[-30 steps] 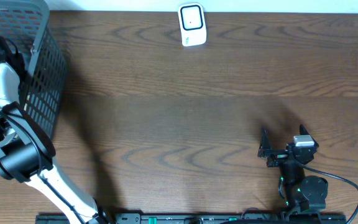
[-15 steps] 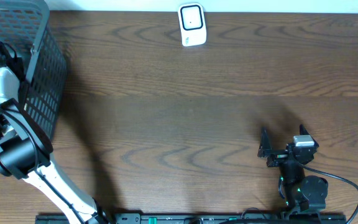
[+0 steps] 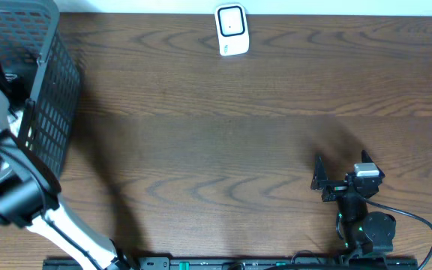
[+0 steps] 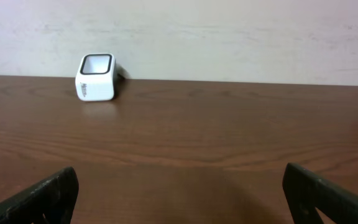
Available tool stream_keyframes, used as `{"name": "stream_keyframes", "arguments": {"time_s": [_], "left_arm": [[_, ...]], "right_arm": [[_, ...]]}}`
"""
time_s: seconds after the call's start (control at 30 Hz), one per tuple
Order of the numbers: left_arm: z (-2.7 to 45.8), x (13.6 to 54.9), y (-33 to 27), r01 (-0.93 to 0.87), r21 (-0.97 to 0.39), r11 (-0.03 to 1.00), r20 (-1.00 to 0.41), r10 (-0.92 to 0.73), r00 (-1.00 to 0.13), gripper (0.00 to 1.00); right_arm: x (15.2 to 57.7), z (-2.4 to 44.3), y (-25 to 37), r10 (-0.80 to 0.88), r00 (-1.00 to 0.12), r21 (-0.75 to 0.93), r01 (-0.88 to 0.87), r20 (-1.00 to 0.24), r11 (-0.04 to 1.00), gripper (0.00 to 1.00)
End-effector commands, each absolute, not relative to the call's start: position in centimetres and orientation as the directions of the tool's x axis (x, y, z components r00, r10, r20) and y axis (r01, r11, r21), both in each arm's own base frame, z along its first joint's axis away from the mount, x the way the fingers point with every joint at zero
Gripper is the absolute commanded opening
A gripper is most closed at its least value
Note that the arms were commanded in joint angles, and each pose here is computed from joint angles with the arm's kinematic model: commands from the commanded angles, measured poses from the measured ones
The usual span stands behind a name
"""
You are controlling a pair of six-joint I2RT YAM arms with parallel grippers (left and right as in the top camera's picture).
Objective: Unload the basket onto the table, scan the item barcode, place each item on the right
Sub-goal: 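Grasp the white-and-yellow snack bag in the basket with the left gripper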
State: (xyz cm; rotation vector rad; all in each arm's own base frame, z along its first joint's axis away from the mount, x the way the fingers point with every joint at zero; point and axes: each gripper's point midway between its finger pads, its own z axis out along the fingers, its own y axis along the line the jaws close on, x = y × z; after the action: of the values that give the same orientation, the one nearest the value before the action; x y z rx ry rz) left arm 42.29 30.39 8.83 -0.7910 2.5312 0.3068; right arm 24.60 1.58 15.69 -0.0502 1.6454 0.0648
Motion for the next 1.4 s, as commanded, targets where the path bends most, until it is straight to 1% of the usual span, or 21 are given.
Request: {"name": "stream_keyframes", "arguments": {"time_s": [0.0,0.07,0.13,0.27,0.37,0.4,0.43,0.47,0.5,0.53,0.57,0.67,0.73,0.83,0.87,0.97,1.03,1.1,1.2,1.3,1.37], "left_arm": [[21.9,44.4,28.2,-0.581,-0.163,0.797,-0.714,-0.502,-0.488,0.07],[25.9,44.1,27.8,-0.583,-0.205,0.786,-0.766,-0.500,-0.405,0.07],[31.1,42.7,26.9,-0.572,-0.230,0.787,-0.825,-0.469,-0.315,0.07],[35.6,41.1,25.8,-0.555,-0.235,0.798,-0.870,-0.428,-0.246,0.07],[36.7,40.3,25.3,-0.552,-0.234,0.800,-0.878,-0.418,-0.233,0.09],[36.4,40.2,25.2,-0.554,-0.234,0.799,-0.873,-0.424,-0.242,0.30],[35.2,40.2,25.2,-0.562,-0.233,0.794,-0.855,-0.442,-0.270,0.65],[34.4,40.3,25.3,-0.566,-0.233,0.791,-0.845,-0.452,-0.285,0.79],[33.6,40.4,25.4,-0.570,-0.231,0.789,-0.835,-0.461,-0.300,0.88],[32.7,40.5,25.4,-0.572,-0.224,0.789,-0.826,-0.466,-0.319,0.96],[31.5,40.7,25.5,-0.568,-0.202,0.798,-0.815,-0.458,-0.355,1.00],[27.6,41.0,25.8,-0.523,-0.094,0.847,-0.770,-0.395,-0.501,0.98],[25.5,41.2,26.0,-0.493,-0.049,0.869,-0.736,-0.365,-0.570,0.98],[21.3,41.1,26.8,-0.501,-0.049,0.864,-0.657,-0.406,-0.635,0.98],[18.8,40.9,27.3,-0.509,-0.050,0.860,-0.610,-0.430,-0.666,0.98],[15.5,40.4,27.9,-0.504,-0.047,0.862,-0.542,-0.446,-0.713,0.98],[13.5,40.5,27.4,-0.450,-0.072,0.890,-0.500,-0.423,-0.756,0.98],[11.8,40.7,26.2,-0.379,-0.133,0.916,-0.466,-0.395,-0.791,0.98],[9.8,40.8,24.9,-0.335,-0.196,0.922,-0.419,-0.387,-0.821,0.98],[8.1,40.9,22.6,-0.226,-0.295,0.928,-0.386,-0.333,-0.861,0.98],[7.4,40.7,22.1,-0.198,-0.308,0.931,-0.373,-0.309,-0.875,0.98]], "right_arm": [[24.6,15.6,1.8,-0.002,-0.075,0.005,-0.082,-0.997,0.997,0.99],[24.6,15.6,1.8,-0.002,-0.075,0.005,-0.082,-0.997,0.997,0.99],[24.6,15.6,1.8,-0.002,-0.075,0.005,-0.082,-0.997,0.997,0.99],[24.6,15.6,1.8,-0.002,-0.075,0.005,-0.082,-0.997,0.997,0.99],[24.6,15.6,1.8,-0.002,-0.075,0.005,-0.082,-0.997,0.997,0.99],[24.6,15.6,1.8,-0.002,-0.075,0.005,-0.082,-0.997,0.997,0.99],[24.6,15.6,1.8,-0.002,-0.075,0.005,-0.082,-0.997,0.997,0.99],[24.6,15.6,1.8,-0.002,-0.075,0.005,-0.082,-0.997,0.997,0.99],[24.6,15.6,1.8,-0.002,-0.075,0.005,-0.082,-0.997,0.997,0.99],[24.6,15.6,1.8,-0.002,-0.075,0.005,-0.082,-0.997,0.997,0.99],[24.6,15.6,1.8,-0.002,-0.075,0.005,-0.082,-0.997,0.997,0.99],[24.6,15.6,1.8,-0.002,-0.075,0.005,-0.082,-0.997,0.997,0.99],[24.6,15.6,1.8,-0.002,-0.075,0.005,-0.082,-0.997,0.997,0.99],[24.6,15.6,1.8,-0.002,-0.075,0.005,-0.082,-0.997,0.997,0.99],[24.6,15.6,1.8,-0.002,-0.075,0.005,-0.082,-0.997,0.997,0.99],[24.6,15.6,1.8,-0.002,-0.075,0.005,-0.082,-0.997,0.997,0.99],[24.6,15.6,1.8,-0.002,-0.075,0.005,-0.082,-0.997,0.997,0.99],[24.6,15.6,1.8,-0.002,-0.075,0.005,-0.082,-0.997,0.997,0.99],[24.6,15.6,1.8,-0.002,-0.075,0.005,-0.082,-0.997,0.997,0.99],[24.6,15.6,1.8,-0.002,-0.075,0.005,-0.082,-0.997,0.997,0.99],[24.6,15.6,1.8,-0.002,-0.075,0.005,-0.082,-0.997,0.997,0.99]]}}
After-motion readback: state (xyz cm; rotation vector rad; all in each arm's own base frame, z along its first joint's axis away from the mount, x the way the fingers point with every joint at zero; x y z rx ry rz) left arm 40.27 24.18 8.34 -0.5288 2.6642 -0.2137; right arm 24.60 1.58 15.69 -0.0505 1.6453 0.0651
